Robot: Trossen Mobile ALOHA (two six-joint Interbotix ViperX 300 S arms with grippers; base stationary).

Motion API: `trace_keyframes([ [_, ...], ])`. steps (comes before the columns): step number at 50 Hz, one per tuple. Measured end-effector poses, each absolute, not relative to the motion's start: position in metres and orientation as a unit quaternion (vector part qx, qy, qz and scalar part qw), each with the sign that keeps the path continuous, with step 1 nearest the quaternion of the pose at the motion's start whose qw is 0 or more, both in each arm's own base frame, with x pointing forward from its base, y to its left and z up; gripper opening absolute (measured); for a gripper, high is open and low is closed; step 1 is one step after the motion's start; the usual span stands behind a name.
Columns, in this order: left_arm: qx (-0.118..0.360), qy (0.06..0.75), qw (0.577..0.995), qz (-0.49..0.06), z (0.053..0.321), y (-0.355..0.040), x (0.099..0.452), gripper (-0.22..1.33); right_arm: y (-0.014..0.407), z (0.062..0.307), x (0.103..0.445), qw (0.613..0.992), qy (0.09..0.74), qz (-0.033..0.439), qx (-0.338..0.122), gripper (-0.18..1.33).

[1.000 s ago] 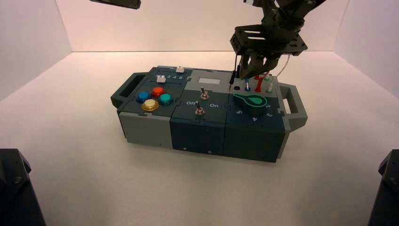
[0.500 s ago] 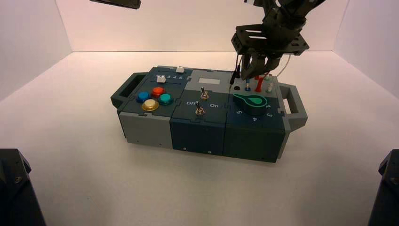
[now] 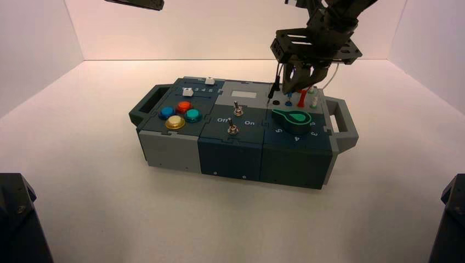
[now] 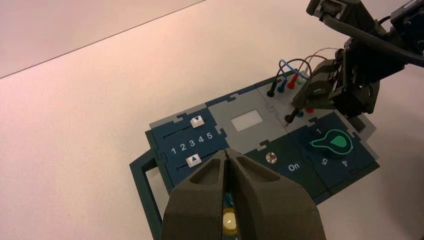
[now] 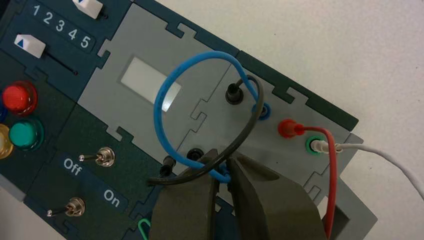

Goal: Insert the blue wire.

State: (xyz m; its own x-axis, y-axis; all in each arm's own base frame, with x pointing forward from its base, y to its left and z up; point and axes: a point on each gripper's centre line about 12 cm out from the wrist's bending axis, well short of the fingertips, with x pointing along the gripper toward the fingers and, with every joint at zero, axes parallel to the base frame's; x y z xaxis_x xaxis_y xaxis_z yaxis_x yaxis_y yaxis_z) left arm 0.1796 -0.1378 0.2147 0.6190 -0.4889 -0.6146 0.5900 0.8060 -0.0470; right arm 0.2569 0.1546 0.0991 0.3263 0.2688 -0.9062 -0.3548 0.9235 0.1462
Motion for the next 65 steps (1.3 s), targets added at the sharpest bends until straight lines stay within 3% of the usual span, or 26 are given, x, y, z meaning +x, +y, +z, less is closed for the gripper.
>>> trace_keyframes([
  [65, 0.080, 0.315, 0.896, -0.301, 0.215, -0.138, 0.180, -0.17, 0.165, 0.092, 0.259, 0.777, 0.595, 0.198, -0.055, -0.01],
])
